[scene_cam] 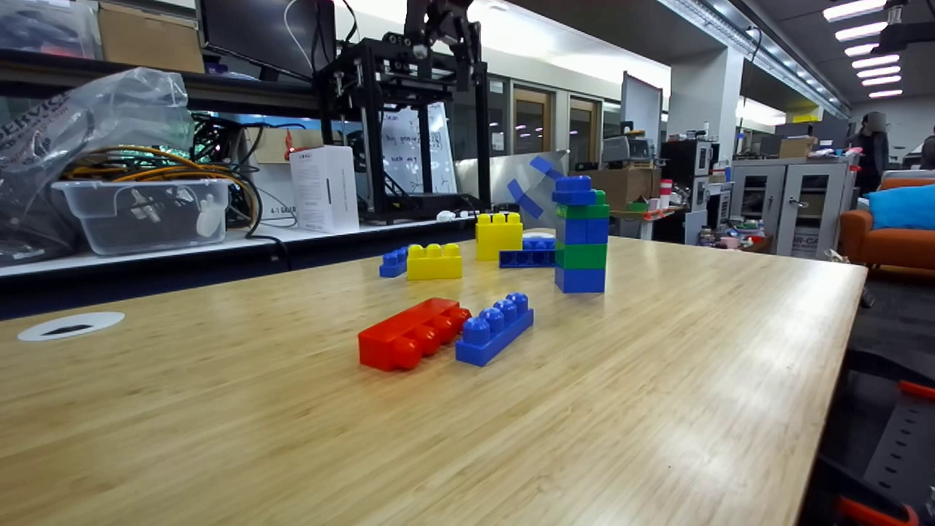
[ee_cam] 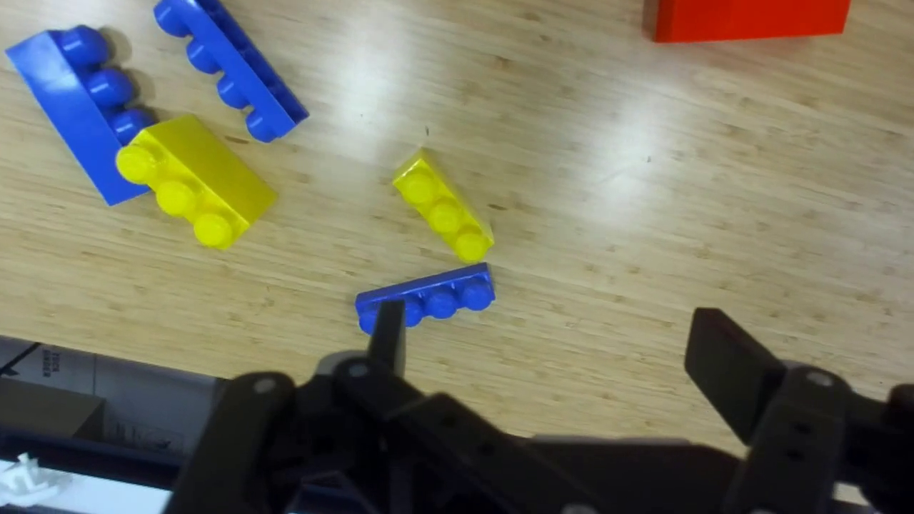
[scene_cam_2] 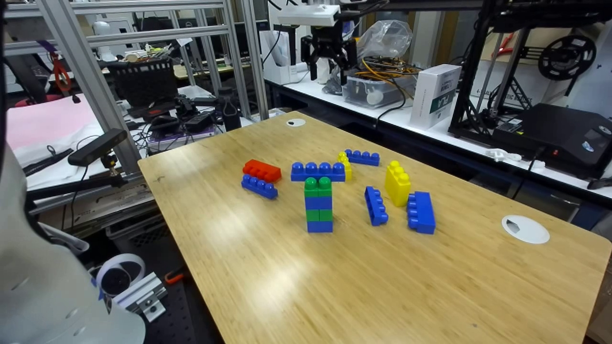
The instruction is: Pick the yellow block and put it on the green block
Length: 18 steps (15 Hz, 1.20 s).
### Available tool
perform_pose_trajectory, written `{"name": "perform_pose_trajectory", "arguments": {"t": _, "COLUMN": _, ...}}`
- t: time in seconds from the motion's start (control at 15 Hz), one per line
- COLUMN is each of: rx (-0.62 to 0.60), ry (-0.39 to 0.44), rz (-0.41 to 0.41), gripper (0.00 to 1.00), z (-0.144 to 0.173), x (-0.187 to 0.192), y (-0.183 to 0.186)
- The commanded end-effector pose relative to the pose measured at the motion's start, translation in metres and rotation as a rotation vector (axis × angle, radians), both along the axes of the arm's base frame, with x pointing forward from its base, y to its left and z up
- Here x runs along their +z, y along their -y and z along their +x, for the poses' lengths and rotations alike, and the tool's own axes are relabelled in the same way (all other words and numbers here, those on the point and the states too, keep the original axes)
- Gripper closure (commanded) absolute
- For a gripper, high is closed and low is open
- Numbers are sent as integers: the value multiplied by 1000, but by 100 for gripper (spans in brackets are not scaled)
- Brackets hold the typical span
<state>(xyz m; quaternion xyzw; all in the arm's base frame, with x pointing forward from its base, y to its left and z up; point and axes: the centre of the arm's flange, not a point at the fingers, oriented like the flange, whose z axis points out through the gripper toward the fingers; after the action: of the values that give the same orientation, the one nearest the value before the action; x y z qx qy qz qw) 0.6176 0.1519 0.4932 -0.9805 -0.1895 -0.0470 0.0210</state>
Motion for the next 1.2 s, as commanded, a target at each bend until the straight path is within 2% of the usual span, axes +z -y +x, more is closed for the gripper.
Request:
{"name": "perform_pose_trajectory", "arguments": {"t": 0.0, "rx": 120, "ry": -48, "rz": 20, "gripper": 0, "z": 38, "x": -23, "y": 3}}
{"name": "perform_pose_trajectory", "arguments": {"t": 0.27, "rx": 260, "ry": -108, "rz": 6, "gripper": 0, "z": 57, "x": -57, "y": 6}}
{"name": "perform_pose_trajectory", "arguments": {"t": 0.53, "rx": 329, "ry": -168, "rz": 2, "gripper": 0, "z": 62, "x": -81, "y": 3}}
{"name": "perform_pose_trajectory", "arguments": {"t": 0.93, "rx": 356, "ry": -219, "rz": -33, "gripper": 0, "z": 60, "x": -115, "y": 3}}
{"name": "perform_pose_trajectory", "arguments": {"t": 1.13, "rx": 336, "ry": -207, "rz": -21, "gripper": 0, "z": 54, "x": -118, "y": 2}}
